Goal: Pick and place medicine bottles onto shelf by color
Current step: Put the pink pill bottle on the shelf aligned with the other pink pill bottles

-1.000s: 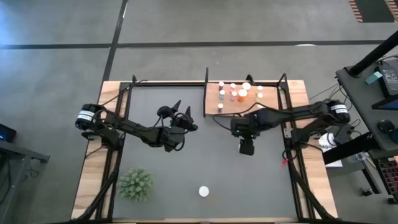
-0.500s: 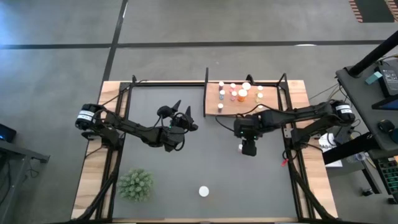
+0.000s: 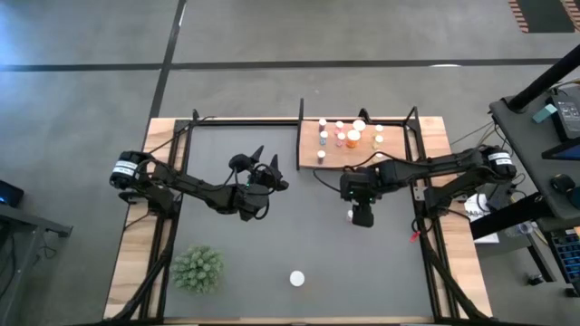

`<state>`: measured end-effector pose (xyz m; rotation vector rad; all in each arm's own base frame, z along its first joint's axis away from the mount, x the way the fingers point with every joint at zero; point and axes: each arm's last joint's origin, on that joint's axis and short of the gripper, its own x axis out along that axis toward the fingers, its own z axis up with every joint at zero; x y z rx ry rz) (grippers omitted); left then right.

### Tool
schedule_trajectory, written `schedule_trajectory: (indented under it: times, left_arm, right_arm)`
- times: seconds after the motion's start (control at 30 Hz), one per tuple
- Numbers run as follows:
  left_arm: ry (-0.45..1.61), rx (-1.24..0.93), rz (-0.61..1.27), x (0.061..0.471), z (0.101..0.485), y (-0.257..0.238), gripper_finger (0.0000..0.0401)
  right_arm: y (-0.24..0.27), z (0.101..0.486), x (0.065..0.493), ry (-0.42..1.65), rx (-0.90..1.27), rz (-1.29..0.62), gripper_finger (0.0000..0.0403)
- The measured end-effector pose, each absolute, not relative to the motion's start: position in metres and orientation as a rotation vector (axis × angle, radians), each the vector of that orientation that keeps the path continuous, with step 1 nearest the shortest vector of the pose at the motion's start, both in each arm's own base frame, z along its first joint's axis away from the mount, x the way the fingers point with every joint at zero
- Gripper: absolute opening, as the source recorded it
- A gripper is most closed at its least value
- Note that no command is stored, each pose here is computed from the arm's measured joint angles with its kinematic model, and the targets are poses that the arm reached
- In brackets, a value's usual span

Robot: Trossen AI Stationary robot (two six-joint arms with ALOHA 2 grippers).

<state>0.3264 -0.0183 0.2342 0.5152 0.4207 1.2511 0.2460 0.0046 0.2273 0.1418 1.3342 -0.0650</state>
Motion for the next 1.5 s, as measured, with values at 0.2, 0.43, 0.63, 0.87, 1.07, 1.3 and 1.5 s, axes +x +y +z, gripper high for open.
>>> schedule_trajectory:
  times: [0.2,0.43,0.63,0.87,1.07,1.3,1.5]
  left_arm:
    - [0.421,0.515,1.251,0.3263,0.2342,-0.0183,0.0240]
    - [0.421,0.516,1.251,0.3262,0.2339,-0.0183,0.0240]
    - [0.422,0.516,1.251,0.3261,0.2337,-0.0183,0.0240]
    - [0.421,0.516,1.251,0.3261,0.2337,-0.0183,0.0240]
    - [0.421,0.516,1.251,0.3261,0.2338,-0.0183,0.0240]
    - [0.421,0.515,1.251,0.3262,0.2339,-0.0183,0.0240]
    - [0.420,0.515,1.251,0.3263,0.2341,-0.0184,0.0240]
  right_arm:
    - [0.0053,0.2284,0.2499,1.293,0.219,-0.088,0.0210]
    - [0.0053,0.2298,0.2523,1.269,0.219,-0.085,0.0208]
    - [0.0053,0.2302,0.2535,1.256,0.209,-0.077,0.0208]
    - [0.0021,0.2284,0.2511,1.278,0.176,-0.193,0.0208]
    - [0.0020,0.2283,0.2505,1.288,0.090,-0.145,0.0208]
    - [0.0033,0.2283,0.2508,1.288,0.162,-0.134,0.0208]
    - [0.0047,0.2283,0.2507,1.293,0.192,-0.094,0.0245]
